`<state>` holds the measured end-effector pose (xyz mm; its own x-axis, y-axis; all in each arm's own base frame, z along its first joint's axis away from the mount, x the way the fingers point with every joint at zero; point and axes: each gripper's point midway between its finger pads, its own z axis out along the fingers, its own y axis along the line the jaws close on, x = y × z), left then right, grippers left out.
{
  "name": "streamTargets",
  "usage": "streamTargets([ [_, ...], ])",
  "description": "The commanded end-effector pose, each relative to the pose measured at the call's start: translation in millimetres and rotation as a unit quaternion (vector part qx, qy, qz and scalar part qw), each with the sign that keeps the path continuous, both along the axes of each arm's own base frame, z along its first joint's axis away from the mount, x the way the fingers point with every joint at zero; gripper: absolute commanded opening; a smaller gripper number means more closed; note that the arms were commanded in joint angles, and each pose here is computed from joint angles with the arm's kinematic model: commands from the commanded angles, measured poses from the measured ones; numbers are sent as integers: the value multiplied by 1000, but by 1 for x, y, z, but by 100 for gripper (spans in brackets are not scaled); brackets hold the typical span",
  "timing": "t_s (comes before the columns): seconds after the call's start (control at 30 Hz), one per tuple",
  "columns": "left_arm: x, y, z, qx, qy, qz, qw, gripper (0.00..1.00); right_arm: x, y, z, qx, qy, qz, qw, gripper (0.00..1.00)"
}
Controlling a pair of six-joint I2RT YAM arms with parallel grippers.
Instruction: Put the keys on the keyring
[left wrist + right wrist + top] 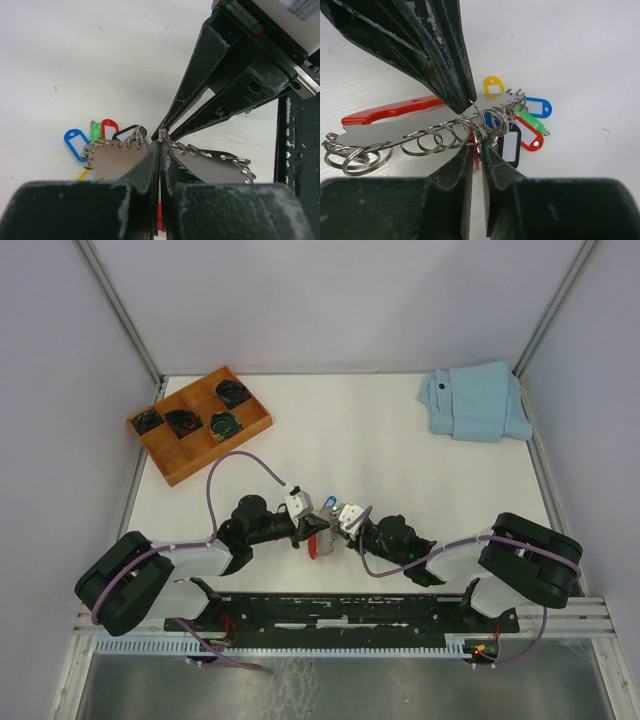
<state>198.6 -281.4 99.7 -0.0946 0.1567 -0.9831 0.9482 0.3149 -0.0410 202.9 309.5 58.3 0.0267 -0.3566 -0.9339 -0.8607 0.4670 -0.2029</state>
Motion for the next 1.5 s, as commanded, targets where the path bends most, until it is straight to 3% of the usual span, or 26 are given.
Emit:
streamTargets([
  [0.0, 6, -8, 21, -22, -38, -15, 999, 3, 5, 13, 19, 23, -18, 9, 1000, 14],
  [0.13, 9, -6, 21, -21, -39, -3, 999, 3, 2, 7, 18, 15, -14, 7, 1000, 2],
  [0.67, 9, -4, 16, -17, -40, 0, 999, 3, -11, -26, 37, -119, -15, 39, 992, 1],
  [0.8, 4, -6, 15, -12, -46, -19, 999, 21, -12, -21, 46, -151, -25, 71, 986, 1],
  [0.93, -1, -9, 12, -8, -42, -41, 998, 31, -13, -18, 49, -183, -33, 101, 977, 1],
  [1.47, -16, -27, -6, 13, -23, -147, 989, 35, -19, -15, 52, -222, -73, 168, 958, 1],
])
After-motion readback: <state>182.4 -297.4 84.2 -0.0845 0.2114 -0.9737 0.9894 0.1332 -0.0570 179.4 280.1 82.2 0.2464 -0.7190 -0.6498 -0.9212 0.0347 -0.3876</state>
